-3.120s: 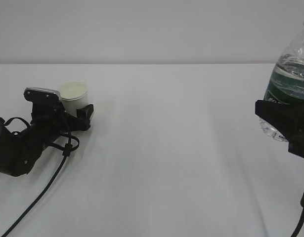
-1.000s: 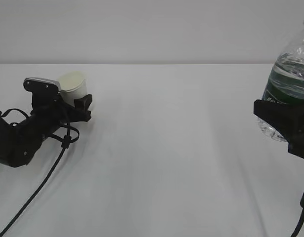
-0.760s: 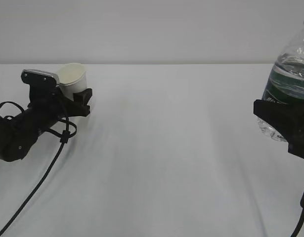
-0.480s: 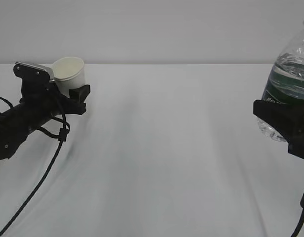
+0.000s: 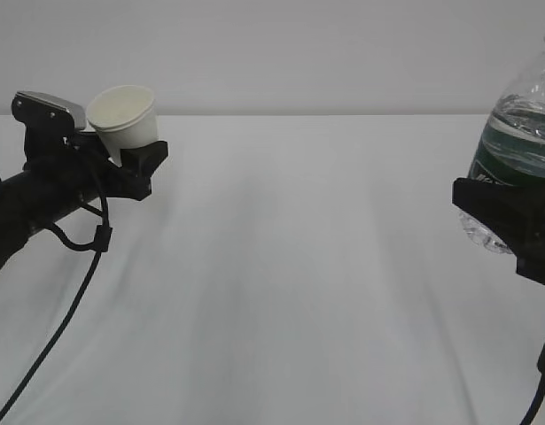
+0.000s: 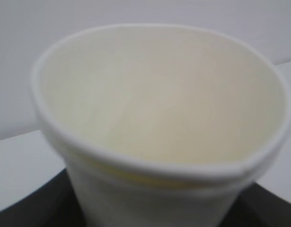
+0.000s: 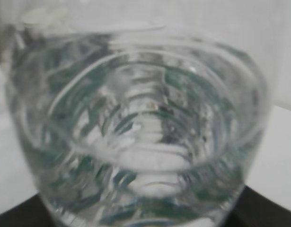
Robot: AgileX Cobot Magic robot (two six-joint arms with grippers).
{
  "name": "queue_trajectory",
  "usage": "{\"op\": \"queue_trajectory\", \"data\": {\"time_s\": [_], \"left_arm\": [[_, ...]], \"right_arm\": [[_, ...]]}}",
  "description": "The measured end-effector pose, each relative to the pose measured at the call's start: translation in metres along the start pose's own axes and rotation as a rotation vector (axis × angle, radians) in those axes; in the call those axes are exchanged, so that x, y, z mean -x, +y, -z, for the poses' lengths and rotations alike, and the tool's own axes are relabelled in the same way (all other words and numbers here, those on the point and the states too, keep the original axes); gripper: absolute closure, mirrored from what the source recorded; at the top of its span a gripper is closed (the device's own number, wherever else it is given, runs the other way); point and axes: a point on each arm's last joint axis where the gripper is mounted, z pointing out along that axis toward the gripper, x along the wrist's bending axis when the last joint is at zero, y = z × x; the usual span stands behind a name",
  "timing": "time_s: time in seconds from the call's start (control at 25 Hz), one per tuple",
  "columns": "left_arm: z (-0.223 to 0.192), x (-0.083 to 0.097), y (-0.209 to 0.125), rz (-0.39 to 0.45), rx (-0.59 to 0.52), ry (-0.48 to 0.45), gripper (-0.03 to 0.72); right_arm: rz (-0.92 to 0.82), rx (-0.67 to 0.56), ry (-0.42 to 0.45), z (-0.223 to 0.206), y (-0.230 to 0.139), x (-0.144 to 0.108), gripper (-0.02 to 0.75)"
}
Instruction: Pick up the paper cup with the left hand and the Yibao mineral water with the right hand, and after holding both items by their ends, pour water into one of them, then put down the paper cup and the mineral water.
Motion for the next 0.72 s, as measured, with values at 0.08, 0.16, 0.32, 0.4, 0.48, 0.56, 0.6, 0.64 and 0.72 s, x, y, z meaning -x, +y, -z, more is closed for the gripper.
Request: {"op": "queue_trajectory", "data": {"time_s": [0.08,0.16,0.32,0.4,0.48,0.56,0.6,0.64,0.72], "left_arm": [[0.001,0.003,0.004,0.001,0.004,-0.035,0.211],[0.001,0.007,0.008,-0.001,0.002,-0.074,0.211],[0.004,0.014,0.017,0.012,0.004,-0.151,0.211],[0.006,0.018,0.023,0.013,0.004,-0.189,0.211],[0.008,0.023,0.027,0.009,-0.003,-0.236,0.211],[0.01,0.027,0.032,0.006,-0.005,-0.28,0.211],[0.012,0.029,0.034,0.006,-0.011,-0.303,0.211],[0.013,0.031,0.036,0.005,-0.013,-0.321,0.211],[0.016,0.035,0.04,0.008,-0.021,-0.362,0.211]], "right_arm": [[-0.002,0.001,0.002,0.0,0.0,0.0,0.321],[-0.002,0.001,0.002,0.0,0.0,0.0,0.321],[-0.002,0.0,0.002,0.0,0.0,0.0,0.321],[-0.002,0.002,0.003,0.0,0.0,0.0,0.321],[-0.004,0.002,0.003,0.0,0.0,0.0,0.321],[-0.008,0.004,0.005,0.0,0.0,0.0,0.321],[-0.008,0.004,0.005,0.0,0.0,0.0,0.321],[-0.008,0.005,0.006,0.0,0.0,-0.001,0.321],[-0.006,0.009,0.011,0.0,0.001,-0.001,0.321]]}}
